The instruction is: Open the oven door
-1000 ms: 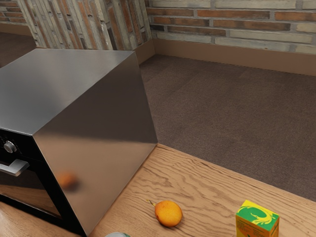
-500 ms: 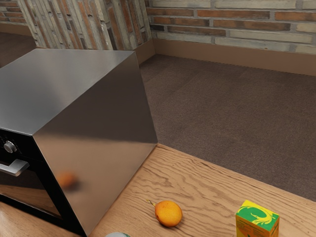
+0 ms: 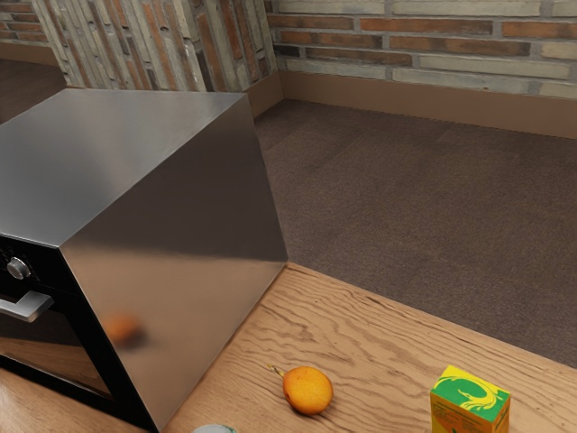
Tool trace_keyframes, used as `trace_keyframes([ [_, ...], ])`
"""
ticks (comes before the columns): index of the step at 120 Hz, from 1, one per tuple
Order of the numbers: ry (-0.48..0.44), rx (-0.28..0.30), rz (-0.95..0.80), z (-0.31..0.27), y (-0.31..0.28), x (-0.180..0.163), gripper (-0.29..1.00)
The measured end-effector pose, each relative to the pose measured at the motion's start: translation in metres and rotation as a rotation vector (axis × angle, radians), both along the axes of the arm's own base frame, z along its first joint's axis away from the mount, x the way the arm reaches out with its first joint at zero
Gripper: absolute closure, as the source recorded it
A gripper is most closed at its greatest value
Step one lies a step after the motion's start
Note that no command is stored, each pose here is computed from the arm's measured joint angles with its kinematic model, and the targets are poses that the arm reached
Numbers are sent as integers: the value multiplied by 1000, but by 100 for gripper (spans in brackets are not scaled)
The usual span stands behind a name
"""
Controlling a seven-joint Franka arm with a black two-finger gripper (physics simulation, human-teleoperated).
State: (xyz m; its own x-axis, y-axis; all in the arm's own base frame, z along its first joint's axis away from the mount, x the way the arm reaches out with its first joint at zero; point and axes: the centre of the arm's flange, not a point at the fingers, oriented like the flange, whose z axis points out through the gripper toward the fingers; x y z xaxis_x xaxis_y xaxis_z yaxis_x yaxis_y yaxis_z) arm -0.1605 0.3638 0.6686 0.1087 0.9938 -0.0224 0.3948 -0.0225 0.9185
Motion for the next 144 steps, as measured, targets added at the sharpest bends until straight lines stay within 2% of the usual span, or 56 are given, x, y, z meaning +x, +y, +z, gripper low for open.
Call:
trace_keyframes([
  [20,46,42,-51,23,-24,41,0],
  [31,44,73,-35,31,-50,45,0],
  [58,60,28,19,4,-74,49,0],
  [81,118,29,69,1,-109,64,0],
  [94,180,19,49,1,-113,92,0],
  [112,213,56,67,5,-148,106,0],
  [125,268,61,74,11,-160,125,0],
  [136,306,47,89,14,-157,143,0],
  [144,275,-2,101,6,-143,146,0],
])
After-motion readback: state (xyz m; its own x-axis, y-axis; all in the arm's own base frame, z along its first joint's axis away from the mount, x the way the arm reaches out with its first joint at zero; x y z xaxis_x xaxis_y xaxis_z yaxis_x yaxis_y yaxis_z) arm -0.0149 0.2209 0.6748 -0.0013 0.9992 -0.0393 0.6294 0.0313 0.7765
